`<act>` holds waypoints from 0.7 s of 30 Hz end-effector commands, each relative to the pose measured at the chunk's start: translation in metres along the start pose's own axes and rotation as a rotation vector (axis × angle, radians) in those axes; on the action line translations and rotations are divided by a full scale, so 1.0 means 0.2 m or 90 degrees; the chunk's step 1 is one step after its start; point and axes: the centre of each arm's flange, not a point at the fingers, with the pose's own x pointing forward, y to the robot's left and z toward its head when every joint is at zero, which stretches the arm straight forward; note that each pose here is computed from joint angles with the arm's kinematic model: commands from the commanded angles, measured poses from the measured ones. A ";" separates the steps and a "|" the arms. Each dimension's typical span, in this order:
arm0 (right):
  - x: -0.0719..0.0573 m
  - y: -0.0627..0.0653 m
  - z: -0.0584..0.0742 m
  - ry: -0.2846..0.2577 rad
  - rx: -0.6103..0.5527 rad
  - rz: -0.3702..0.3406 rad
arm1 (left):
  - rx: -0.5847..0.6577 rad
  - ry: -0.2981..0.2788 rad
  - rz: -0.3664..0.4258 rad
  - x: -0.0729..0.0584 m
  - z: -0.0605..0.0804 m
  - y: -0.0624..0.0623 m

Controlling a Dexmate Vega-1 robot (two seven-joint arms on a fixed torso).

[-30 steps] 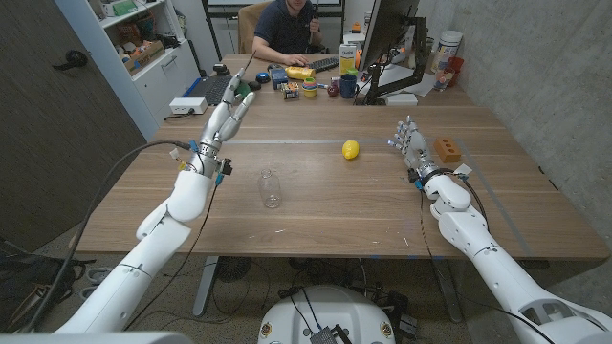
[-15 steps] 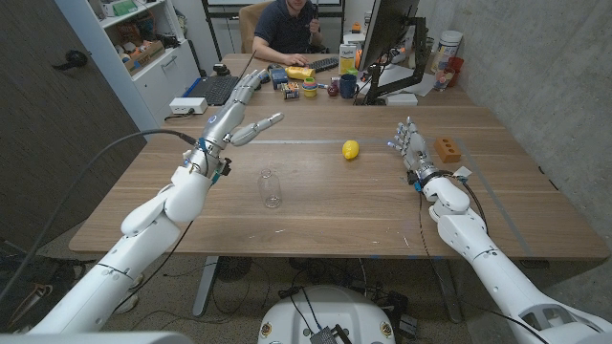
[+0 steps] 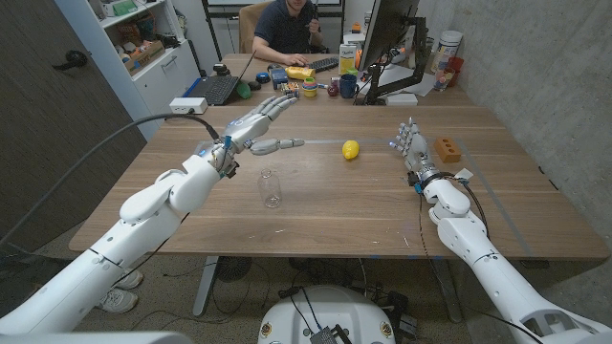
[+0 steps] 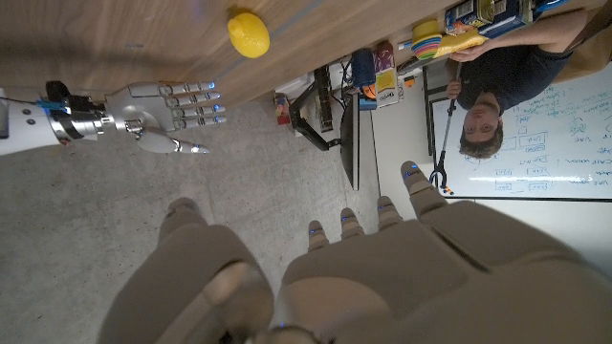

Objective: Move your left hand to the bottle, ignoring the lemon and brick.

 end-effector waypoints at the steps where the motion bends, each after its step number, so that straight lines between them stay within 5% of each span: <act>1: -0.01 0.00 0.00 -0.009 -0.002 -0.008 | 0.049 0.006 -0.123 0.05 0.05 -0.06; 21: -0.01 0.00 0.01 -0.020 0.003 -0.016 | 0.069 0.020 -0.228 0.08 0.09 -0.15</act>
